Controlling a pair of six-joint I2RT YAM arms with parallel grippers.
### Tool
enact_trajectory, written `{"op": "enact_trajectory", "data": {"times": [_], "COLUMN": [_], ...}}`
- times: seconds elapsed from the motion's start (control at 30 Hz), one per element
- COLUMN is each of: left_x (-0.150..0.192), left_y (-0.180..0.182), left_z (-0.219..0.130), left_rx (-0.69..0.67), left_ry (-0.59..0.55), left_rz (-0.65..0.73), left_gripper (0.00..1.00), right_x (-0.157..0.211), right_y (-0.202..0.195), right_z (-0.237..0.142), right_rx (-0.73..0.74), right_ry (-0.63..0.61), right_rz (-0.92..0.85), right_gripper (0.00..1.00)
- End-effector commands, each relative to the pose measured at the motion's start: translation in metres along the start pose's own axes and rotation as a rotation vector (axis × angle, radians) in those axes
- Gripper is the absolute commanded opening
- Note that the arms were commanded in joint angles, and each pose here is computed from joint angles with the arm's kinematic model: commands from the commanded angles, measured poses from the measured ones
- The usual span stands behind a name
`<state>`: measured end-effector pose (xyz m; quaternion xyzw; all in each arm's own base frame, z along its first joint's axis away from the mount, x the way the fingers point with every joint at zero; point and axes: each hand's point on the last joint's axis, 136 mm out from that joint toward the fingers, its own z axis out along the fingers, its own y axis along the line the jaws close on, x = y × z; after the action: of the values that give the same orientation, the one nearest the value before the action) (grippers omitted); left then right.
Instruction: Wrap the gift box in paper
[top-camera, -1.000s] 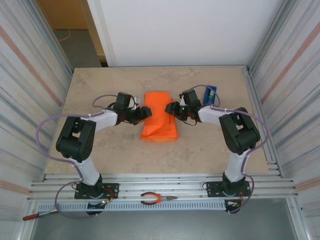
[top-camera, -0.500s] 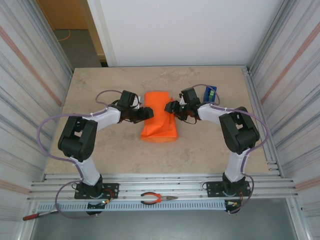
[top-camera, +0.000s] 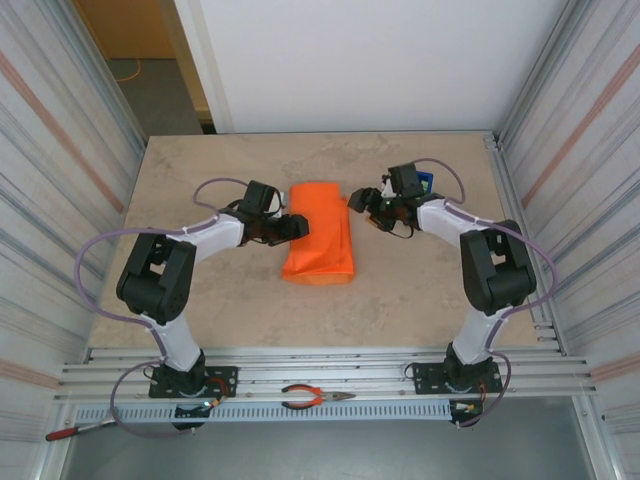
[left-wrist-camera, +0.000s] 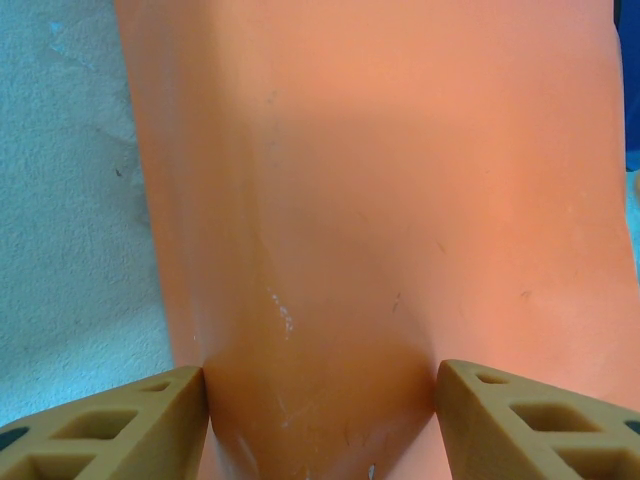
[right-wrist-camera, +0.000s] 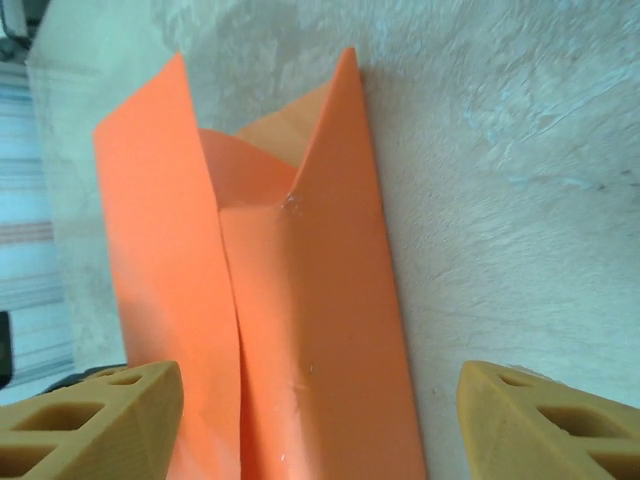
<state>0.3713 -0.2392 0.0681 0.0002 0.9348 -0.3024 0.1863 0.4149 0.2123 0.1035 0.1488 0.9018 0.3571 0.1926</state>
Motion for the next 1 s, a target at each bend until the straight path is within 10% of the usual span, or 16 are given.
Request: {"op": "enact_trajectory", "data": {"times": [0.0, 0.23, 0.97], "left_x": [0.041, 0.044, 0.046], "left_y": [0.037, 0.038, 0.039], "left_z": [0.018, 0.016, 0.014], "left_rx": [-0.15, -0.156, -0.166], "left_ry": [0.126, 0.129, 0.133], "left_rz": [-0.029, -0.021, -0.016], "left_gripper": [0.62, 0.61, 0.6], "right_x": [0.015, 0.031, 0.085], "right_y": [0.007, 0.027, 0.022], "right_z": [-0.006, 0.005, 0.018], "right_rx": [-0.051, -0.132, -0.063], "right_ry": [0.038, 0.075, 0.175], "right_rz": [-0.015, -0.032, -0.115], "right_gripper": [0.64, 0.27, 0.12]}}
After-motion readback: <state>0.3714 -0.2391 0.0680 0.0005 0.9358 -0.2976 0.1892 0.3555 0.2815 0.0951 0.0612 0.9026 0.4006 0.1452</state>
